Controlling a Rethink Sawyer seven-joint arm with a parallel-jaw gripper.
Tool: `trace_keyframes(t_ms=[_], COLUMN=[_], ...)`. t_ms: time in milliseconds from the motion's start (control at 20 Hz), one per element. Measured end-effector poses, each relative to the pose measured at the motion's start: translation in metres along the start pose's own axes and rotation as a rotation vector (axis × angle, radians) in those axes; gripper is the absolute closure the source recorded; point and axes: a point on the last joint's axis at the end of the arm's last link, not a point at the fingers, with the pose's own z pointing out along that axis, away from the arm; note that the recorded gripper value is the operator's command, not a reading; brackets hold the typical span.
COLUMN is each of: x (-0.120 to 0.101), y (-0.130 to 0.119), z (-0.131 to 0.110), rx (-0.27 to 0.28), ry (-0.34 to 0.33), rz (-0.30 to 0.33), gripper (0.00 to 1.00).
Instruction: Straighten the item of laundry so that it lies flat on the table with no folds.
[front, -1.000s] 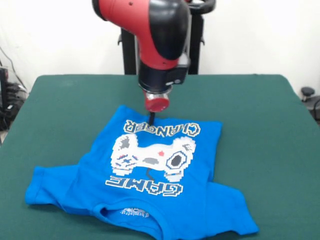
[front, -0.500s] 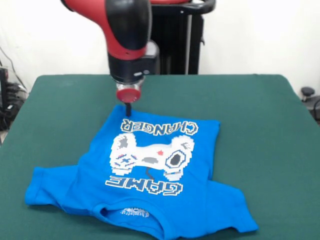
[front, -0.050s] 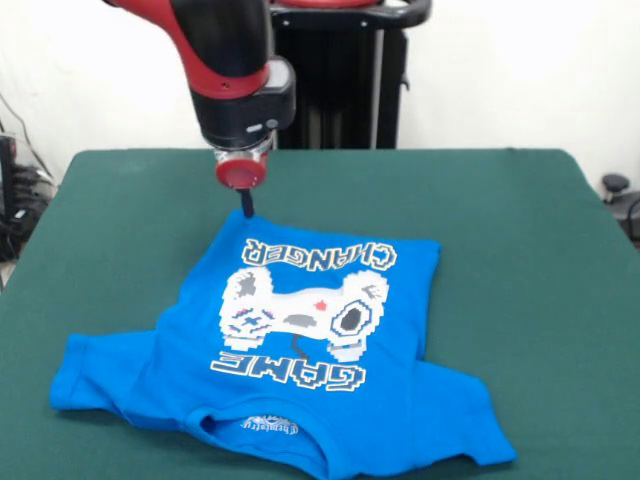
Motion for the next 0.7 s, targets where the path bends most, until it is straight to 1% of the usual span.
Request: trace_keyframes(t_ms=[150,350,450,600,700], x=[0.003,0.012,0.014,0.015,0.018], y=[0.001,0.007,0.009,0.012,0.014], z=[-0.001,0.002,0.005,0.010,0.017], rx=[-0.004,-0.021,-0.032,-0.055,-0.082], ry=[0.001,0.035,0.040,0.030,-0.010], rz=[-0.012,-0.033,-0.042,-0.060,-0.091], gripper=[0.00,0.00,0.00,0.00,0.00])
